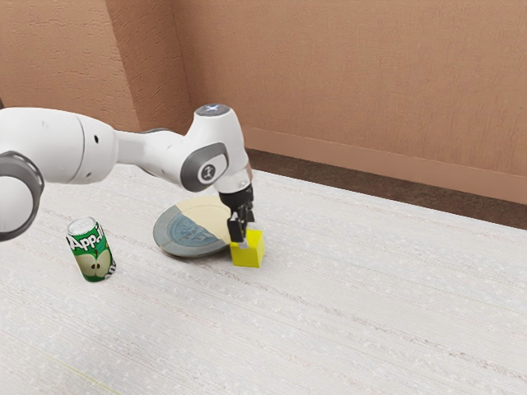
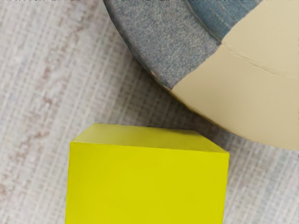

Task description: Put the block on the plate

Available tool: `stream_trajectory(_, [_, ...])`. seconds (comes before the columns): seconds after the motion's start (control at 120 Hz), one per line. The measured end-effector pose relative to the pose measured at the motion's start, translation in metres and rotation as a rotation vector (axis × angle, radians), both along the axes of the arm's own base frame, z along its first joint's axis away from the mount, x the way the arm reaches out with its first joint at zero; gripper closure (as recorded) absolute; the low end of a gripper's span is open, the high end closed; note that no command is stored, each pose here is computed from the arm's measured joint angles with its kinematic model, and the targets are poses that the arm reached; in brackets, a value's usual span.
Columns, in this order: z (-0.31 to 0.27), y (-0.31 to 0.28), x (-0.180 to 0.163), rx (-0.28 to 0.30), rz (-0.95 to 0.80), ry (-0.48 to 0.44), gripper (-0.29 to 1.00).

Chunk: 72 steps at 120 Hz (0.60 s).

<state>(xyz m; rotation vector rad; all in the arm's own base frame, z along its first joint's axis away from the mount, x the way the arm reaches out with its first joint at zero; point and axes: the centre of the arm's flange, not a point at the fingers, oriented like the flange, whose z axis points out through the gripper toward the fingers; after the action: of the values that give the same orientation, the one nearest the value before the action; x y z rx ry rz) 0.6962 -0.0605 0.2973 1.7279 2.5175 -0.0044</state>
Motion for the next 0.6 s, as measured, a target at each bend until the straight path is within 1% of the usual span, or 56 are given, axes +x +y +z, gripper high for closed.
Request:
stream_trajectory(0.25, [-0.012, -0.003, -0.006, 0.0, -0.018, 0.015, 0.0])
stream_trajectory(0.6, [-0.025, -0.011, -0.004, -0.012, -0.035, 0.02, 0.0])
